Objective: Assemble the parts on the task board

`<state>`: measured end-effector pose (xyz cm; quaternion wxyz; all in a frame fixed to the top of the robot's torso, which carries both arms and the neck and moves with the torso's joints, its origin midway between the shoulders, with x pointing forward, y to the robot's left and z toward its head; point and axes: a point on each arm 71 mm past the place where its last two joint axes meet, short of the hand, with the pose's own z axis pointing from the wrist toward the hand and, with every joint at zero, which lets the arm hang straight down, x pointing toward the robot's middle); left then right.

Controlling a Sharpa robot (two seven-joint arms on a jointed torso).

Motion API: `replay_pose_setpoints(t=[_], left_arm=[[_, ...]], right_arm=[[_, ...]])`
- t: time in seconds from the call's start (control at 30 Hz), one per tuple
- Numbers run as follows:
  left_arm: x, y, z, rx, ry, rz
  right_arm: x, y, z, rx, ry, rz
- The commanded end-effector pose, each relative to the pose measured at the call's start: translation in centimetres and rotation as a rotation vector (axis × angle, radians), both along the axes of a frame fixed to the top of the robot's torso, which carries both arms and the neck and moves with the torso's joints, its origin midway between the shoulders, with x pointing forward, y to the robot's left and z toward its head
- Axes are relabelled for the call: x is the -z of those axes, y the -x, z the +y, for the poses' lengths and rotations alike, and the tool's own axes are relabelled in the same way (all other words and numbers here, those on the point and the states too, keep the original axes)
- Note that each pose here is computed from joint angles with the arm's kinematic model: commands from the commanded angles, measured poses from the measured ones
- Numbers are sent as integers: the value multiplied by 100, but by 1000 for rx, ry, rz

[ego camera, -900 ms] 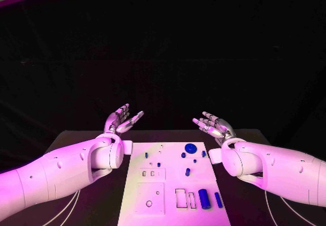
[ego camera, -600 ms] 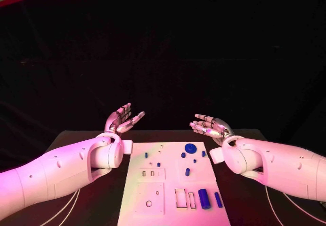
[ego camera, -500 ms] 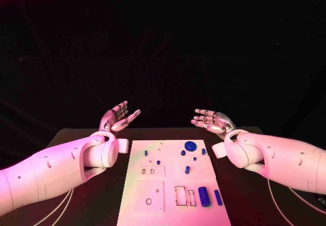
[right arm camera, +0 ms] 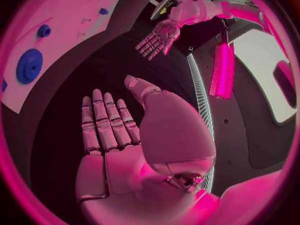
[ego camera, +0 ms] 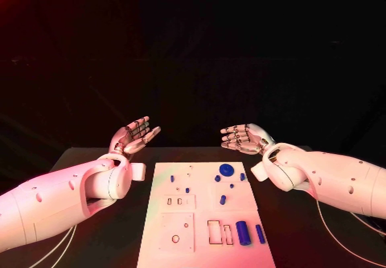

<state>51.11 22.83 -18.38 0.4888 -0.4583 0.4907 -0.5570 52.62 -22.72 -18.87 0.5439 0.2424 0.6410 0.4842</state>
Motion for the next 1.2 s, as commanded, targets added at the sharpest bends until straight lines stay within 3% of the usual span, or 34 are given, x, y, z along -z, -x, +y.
replay_pose_setpoints(t=[0.03, 0.3, 0.53, 0.83, 1.2], left_arm=[[-83, 25, -40, 63, 2, -29], [-219, 124, -16, 126, -29, -69], [-286, 250, -44, 182, -35, -86], [-330, 362, -82, 224, -25, -86], [-347, 399, -93, 236, -22, -83]], right_arm=[[-36, 9, 55, -73, 171, -41], [-87, 39, 111, -164, 503, -143], [-73, 58, 142, -192, 747, -226], [-20, 85, 173, -203, 863, -237], [43, 109, 193, -210, 915, -207]])
